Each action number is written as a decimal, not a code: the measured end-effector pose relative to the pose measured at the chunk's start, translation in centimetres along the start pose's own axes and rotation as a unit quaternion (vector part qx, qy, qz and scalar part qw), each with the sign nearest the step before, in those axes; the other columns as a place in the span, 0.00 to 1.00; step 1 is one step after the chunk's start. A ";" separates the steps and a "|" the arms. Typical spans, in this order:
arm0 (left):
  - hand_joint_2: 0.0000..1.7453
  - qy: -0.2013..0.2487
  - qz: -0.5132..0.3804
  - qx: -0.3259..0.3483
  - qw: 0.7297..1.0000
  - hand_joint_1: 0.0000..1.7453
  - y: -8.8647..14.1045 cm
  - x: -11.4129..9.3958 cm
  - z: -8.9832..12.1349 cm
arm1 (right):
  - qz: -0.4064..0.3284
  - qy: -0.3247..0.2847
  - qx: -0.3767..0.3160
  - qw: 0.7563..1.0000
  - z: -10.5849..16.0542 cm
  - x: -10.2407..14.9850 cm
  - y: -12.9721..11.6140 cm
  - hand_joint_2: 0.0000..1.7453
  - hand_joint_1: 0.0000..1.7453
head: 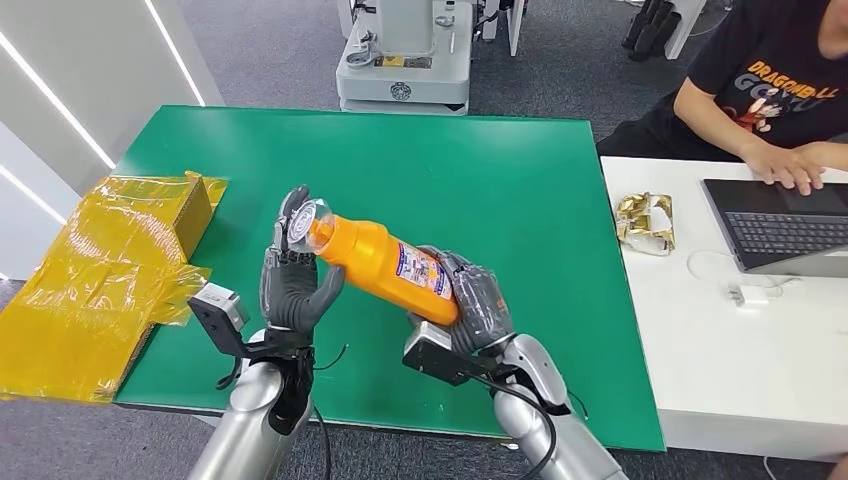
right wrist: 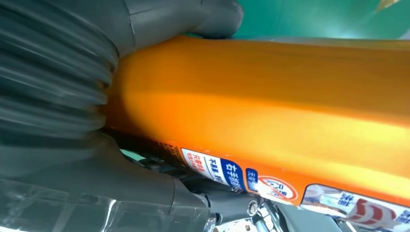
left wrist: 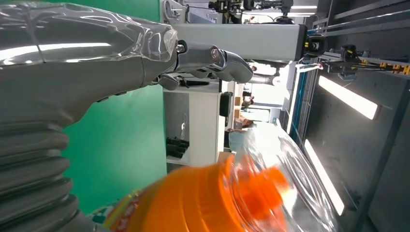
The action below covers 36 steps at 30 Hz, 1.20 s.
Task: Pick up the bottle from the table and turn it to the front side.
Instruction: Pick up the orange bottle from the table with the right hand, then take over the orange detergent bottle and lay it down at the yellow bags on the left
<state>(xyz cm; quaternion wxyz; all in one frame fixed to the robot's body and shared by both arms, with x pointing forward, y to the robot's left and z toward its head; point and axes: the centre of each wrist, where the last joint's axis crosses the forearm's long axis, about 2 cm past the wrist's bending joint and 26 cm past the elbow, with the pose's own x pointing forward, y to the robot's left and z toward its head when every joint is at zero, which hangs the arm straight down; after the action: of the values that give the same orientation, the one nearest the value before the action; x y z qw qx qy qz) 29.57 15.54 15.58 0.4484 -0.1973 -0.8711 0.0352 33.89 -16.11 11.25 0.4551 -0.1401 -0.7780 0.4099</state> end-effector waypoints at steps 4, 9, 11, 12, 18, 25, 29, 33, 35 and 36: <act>1.00 0.001 -0.001 -0.002 1.000 0.00 0.0 0.0 0.0 | 0.005 0.003 0.014 1.000 0.0 0.0 0.2 1.00 1.00; 1.00 0.003 -0.002 -0.006 1.000 0.00 -0.1 -0.1 0.0 | 0.011 0.007 0.034 0.999 0.0 0.0 0.5 1.00 1.00; 1.00 0.005 -0.002 -0.006 1.000 0.00 -0.1 -0.2 0.1 | 0.011 0.009 0.042 0.999 0.1 0.0 0.6 1.00 1.00; 1.00 0.006 -0.002 -0.007 1.000 0.00 -0.1 -0.2 0.1 | 0.011 0.010 0.046 0.999 0.1 0.0 0.6 1.00 1.00; 1.00 0.010 0.000 -0.008 1.000 0.00 -0.2 -0.3 0.2 | 0.013 0.011 0.061 0.998 0.0 -0.1 0.7 1.00 1.00; 1.00 0.018 0.003 -0.014 1.000 0.00 -0.3 -0.3 0.2 | 0.018 0.008 0.078 0.997 -0.3 -0.2 0.7 1.00 1.00; 1.00 0.027 0.004 -0.020 0.999 0.50 -0.3 -0.4 0.3 | 0.016 0.005 0.089 0.996 -0.2 -0.2 0.8 1.00 1.00; 1.00 0.033 0.001 -0.027 0.999 0.90 -0.3 -0.6 0.4 | 0.018 0.004 0.094 0.995 -0.3 -0.3 0.9 1.00 1.00; 1.00 0.034 0.001 -0.030 0.999 0.90 -0.3 -0.6 0.5 | 0.019 0.004 0.095 0.995 -0.4 -0.3 0.8 1.00 1.00; 1.00 0.035 0.000 -0.032 0.999 0.93 -0.3 -0.6 0.5 | 0.019 0.004 0.096 0.995 -0.4 -0.3 0.8 1.00 1.00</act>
<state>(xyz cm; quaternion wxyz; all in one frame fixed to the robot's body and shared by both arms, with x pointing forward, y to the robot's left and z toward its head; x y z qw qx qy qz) 29.40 15.11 14.87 0.4719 -0.2129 -0.8556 0.0008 34.30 -15.62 10.56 0.4619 -0.1124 -0.7303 0.4906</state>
